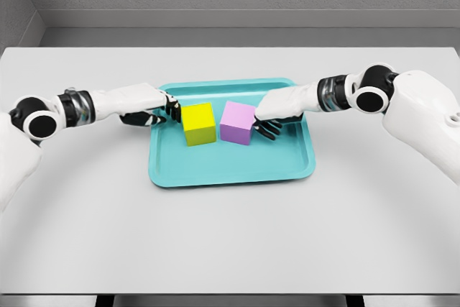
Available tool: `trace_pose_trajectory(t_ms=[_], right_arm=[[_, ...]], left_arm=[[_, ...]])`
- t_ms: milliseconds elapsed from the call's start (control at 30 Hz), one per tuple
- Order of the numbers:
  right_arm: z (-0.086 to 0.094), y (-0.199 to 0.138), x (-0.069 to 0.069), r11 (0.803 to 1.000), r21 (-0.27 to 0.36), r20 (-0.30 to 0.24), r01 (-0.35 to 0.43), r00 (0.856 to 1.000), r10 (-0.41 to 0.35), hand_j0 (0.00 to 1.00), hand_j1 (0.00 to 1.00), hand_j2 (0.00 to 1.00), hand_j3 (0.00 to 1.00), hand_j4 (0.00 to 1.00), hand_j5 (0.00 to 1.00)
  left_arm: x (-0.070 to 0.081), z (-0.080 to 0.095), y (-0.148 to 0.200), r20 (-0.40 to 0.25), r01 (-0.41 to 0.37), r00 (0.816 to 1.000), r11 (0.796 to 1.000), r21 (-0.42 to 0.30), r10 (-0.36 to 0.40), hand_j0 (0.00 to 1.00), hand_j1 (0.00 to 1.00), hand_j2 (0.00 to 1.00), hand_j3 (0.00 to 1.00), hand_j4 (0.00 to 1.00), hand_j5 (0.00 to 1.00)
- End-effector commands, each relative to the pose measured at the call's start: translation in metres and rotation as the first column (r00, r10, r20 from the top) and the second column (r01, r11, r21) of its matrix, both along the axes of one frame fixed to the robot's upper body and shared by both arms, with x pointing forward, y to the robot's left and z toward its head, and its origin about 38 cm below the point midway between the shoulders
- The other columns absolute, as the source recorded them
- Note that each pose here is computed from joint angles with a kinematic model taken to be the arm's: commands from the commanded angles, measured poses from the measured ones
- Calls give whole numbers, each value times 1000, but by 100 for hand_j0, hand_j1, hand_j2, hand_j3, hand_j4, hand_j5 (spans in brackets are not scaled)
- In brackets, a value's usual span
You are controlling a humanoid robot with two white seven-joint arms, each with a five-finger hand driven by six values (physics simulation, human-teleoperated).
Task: Push two cubes
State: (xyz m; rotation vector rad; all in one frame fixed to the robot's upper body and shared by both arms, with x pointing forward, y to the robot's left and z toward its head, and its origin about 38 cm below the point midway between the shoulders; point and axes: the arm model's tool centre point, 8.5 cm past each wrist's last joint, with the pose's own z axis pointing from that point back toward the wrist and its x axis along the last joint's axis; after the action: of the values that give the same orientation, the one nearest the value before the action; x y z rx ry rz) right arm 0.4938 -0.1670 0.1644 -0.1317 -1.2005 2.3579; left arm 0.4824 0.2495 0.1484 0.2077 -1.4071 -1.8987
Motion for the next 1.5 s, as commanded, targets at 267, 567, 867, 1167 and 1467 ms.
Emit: trace_pose_trajectory(t_ms=[267, 567, 867, 1167, 1467], right_arm=[[-8, -13, 13, 997, -16, -21, 69, 997, -70, 12, 12, 12, 12, 12, 12], [20, -13, 39, 993, -24, 44, 119, 992, -118, 11, 11, 11, 11, 11, 11], [49, 26, 58, 990, -112, 180, 89, 981, -68, 11, 11, 11, 11, 11, 11], [47, 66, 54, 978, -209, 241, 16, 970, 35, 10, 10, 10, 10, 10, 10], [37, 75, 49, 970, -241, 228, -12, 971, 69, 10, 10, 10, 10, 10, 10]], left_arm=[[-2, -7, -18, -8, 27, 1000, 1000, 2, -27, 49, 49, 49, 49, 49, 49], [-9, 21, 24, 32, -1, 1000, 1000, -1, 1, 49, 49, 49, 49, 49, 49], [-50, 24, -9, 58, 137, 989, 988, -67, -133, 46, 46, 46, 46, 46, 46], [-59, 7, -16, 27, 148, 989, 987, -63, -147, 46, 46, 46, 46, 46, 46], [-55, -14, -20, -19, 121, 992, 990, -75, -123, 46, 46, 46, 46, 46, 46]])
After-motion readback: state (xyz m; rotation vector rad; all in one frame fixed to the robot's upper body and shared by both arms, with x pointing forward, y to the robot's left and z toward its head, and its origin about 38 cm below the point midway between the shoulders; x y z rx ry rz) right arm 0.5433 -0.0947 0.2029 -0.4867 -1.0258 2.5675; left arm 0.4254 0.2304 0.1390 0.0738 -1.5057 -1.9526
